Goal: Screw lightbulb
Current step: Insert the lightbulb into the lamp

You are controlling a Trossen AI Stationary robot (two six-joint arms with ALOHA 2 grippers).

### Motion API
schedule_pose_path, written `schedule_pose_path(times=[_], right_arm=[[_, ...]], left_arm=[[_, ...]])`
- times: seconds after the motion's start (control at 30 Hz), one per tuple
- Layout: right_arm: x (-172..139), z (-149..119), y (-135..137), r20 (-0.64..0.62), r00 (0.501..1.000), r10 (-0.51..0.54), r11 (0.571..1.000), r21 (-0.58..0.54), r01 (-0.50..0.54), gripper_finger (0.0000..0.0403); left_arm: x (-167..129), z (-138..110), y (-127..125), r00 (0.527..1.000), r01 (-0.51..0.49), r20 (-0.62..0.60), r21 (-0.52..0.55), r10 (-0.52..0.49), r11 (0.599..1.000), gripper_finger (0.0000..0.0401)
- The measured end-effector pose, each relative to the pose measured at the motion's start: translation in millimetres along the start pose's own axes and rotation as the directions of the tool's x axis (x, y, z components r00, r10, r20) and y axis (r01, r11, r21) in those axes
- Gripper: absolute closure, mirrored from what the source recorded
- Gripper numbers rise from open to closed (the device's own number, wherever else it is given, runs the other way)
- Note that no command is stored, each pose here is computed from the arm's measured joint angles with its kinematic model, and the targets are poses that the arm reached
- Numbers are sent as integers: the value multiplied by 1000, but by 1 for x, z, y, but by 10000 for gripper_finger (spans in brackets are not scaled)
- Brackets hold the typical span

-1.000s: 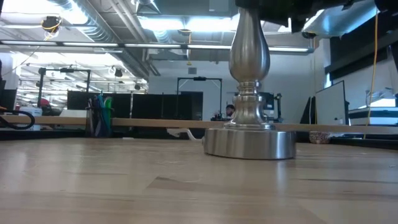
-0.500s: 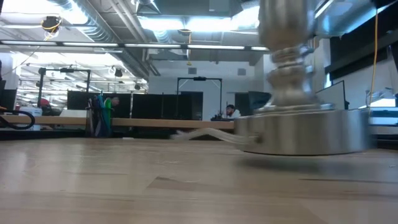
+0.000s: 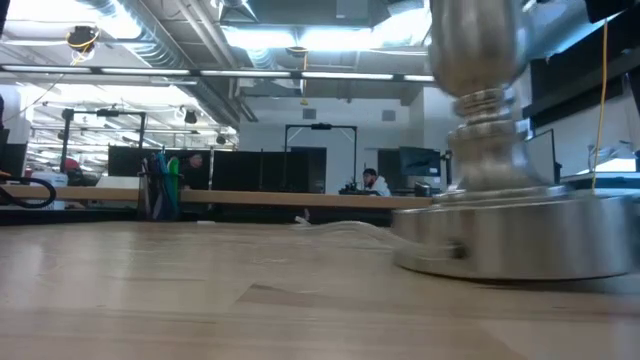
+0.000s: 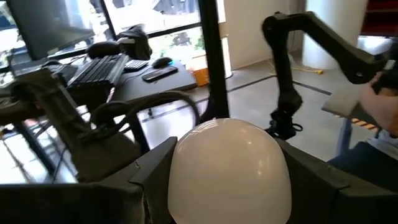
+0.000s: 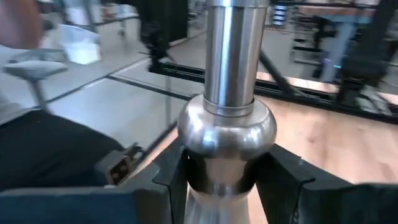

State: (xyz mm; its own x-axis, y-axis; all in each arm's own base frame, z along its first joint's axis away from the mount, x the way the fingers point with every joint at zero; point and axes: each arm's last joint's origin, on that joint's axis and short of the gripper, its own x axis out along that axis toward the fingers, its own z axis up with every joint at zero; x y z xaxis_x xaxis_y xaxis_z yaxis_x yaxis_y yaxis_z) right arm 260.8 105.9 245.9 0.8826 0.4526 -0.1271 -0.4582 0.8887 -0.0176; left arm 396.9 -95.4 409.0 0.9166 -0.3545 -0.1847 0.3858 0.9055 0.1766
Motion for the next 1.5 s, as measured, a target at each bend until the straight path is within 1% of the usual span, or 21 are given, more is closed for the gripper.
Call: schedule_pose_path(times=[0.1, 0.13, 0.2, 0.27, 0.33, 0.4, 0.47, 0.57, 0.63, 0.73, 0.9, 0.97, 1.1, 1.27, 1.37, 1.43, 1.5], right_arm=[[0, -1, -2, -23, 998, -60, 998, 19, 60, 253], [0, -1, -2, -29, 996, -82, 996, 21, 82, 234], [-1, 2, -4, -25, 991, -130, 991, 25, 131, 176], [-1, 2, -5, -30, 983, -184, 982, 36, 185, 116], [-5, 2, -6, -53, 974, -222, 974, 40, 224, 67], [-13, 6, -5, -76, 966, -248, 967, 39, 251, 34], [-26, 12, -2, -97, 957, -275, 959, 48, 281, 14], [-46, 22, 5, -114, 940, -321, 942, 64, 330, 12], [-60, 28, 10, -112, 927, -358, 924, 101, 369, 19], [-74, 30, 19, -138, 915, -380, 903, 160, 399, 31], [-78, 24, 39, -186, 911, -368, 892, 205, 402, 47], [-74, 20, 47, -193, 898, -395, 880, 201, 430, 51], [-63, 9, 67, -183, 840, -511, 830, 151, 538, 58], [-39, -13, 90, -111, 709, -696, 708, 56, 704, 65], [-28, -24, 97, -70, 635, -769, 634, 42, 772, 68], [-22, -28, 98, -59, 615, -786, 614, 43, 788, 71], [-18, -29, 99, -50, 617, -785, 614, 70, 787, 74]], left_arm=[[0, -1, 1, 999, -31, -11, -16, 31, 999, 180], [0, -1, 2, 999, -45, -14, -16, 45, 999, 180], [0, -1, 3, 998, -69, -15, -20, 69, 997, 180], [0, -1, 4, 997, -73, -15, -26, 73, 997, 180], [0, -1, 4, 997, -79, -16, -28, 78, 997, 180], [0, -1, 4, 996, -87, -13, -32, 87, 996, 180], [0, -1, 4, 994, -105, -17, -40, 105, 994, 180], [0, -1, 5, 991, -130, -24, -48, 129, 990, 180], [0, -1, 5, 990, -137, -24, -46, 136, 990, 180], [0, -1, 5, 990, -142, -24, -46, 141, 989, 180], [0, -1, 7, 986, -166, -29, -67, 164, 984, 180], [0, -1, 7, 986, -167, -29, -68, 165, 984, 180], [0, -1, 7, 985, -169, -30, -74, 167, 983, 180], [0, -1, 7, 985, -174, -31, -75, 172, 982, 180], [0, -1, 7, 984, -177, -31, -83, 175, 981, 180], [0, -1, 7, 984, -179, -32, -90, 176, 980, 180], [0, -1, 7, 984, -179, -32, -90, 177, 980, 180]])
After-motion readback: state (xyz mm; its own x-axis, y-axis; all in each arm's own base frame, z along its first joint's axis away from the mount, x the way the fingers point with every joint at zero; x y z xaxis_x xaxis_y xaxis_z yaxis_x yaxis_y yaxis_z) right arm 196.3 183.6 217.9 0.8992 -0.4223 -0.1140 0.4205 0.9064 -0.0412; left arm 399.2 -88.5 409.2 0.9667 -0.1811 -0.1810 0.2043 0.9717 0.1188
